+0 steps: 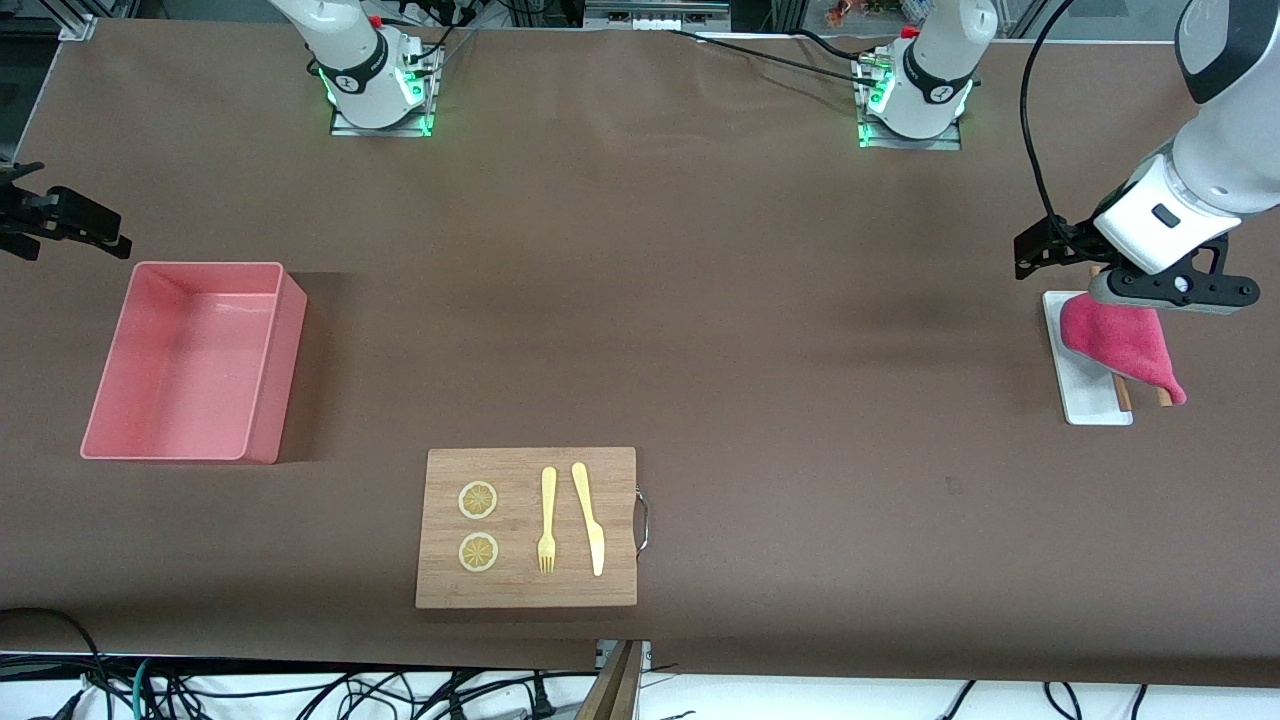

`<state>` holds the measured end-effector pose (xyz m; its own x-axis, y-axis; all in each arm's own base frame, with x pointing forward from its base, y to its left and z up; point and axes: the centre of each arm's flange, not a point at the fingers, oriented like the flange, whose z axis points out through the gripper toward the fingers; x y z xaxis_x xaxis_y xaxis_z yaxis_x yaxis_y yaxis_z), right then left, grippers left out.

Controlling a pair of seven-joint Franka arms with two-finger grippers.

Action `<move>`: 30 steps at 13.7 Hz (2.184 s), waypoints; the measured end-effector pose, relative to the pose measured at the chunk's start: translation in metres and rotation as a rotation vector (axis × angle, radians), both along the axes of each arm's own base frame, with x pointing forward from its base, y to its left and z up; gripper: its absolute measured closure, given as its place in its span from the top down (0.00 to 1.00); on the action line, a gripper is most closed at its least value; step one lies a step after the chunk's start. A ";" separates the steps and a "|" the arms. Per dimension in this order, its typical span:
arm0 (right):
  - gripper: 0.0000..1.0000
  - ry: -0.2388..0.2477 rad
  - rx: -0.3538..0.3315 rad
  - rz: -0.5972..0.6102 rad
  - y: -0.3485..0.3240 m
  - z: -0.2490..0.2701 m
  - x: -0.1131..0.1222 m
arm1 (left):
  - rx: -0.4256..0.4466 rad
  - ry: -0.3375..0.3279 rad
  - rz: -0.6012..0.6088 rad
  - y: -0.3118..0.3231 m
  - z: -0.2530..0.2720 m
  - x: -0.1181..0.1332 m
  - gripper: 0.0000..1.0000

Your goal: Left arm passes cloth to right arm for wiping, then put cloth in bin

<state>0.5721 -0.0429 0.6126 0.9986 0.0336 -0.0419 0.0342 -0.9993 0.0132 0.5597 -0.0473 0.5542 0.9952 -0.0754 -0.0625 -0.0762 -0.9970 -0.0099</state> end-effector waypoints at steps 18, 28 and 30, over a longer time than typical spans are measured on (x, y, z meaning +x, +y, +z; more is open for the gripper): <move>1.00 0.000 0.000 -0.001 0.000 0.000 0.000 | 0.000 0.052 -0.036 0.027 -0.022 0.010 1.00; 1.00 0.000 0.000 -0.001 -0.001 0.000 0.000 | -0.022 0.089 -0.252 0.099 -0.037 0.013 1.00; 1.00 0.000 0.000 -0.001 0.000 0.000 0.000 | -0.049 0.108 -0.361 0.135 -0.049 0.013 1.00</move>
